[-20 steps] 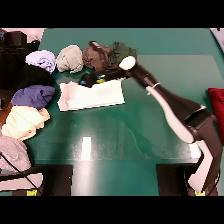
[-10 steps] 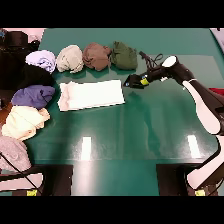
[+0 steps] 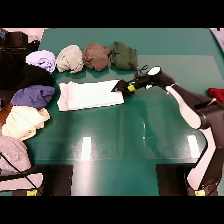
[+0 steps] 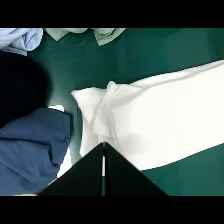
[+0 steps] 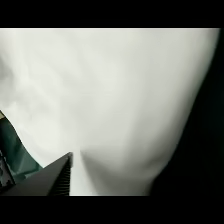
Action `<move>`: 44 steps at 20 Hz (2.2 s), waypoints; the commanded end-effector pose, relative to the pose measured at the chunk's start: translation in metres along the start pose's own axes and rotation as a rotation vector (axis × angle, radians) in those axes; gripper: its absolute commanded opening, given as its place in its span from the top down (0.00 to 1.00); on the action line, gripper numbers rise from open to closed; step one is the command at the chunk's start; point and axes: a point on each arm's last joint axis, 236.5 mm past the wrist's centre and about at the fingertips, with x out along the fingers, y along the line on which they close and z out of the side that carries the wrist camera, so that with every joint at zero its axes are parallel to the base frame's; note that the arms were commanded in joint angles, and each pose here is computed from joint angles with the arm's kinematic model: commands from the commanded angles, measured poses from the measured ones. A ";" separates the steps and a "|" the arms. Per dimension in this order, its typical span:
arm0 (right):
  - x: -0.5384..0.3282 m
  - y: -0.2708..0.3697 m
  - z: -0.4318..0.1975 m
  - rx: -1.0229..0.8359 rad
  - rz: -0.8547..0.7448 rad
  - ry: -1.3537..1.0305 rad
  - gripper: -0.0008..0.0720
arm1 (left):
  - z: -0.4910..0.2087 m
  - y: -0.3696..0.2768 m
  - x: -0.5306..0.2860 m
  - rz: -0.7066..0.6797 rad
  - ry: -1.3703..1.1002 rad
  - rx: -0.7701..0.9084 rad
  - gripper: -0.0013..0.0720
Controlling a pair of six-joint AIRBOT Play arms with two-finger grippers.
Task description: Fold the shirts.
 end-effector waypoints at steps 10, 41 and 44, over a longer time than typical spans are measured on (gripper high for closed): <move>-0.112 0.024 0.010 -0.237 -0.140 -0.003 0.96 | -0.009 -0.001 -0.001 -0.005 0.037 0.026 0.95; -0.671 -0.143 -0.096 0.336 -0.755 -1.265 0.96 | -0.003 -0.077 -0.013 -0.331 0.012 -0.005 0.95; -0.672 -0.132 -0.110 0.328 -0.807 -1.233 0.96 | -0.003 -0.077 -0.013 -0.330 0.008 0.020 0.95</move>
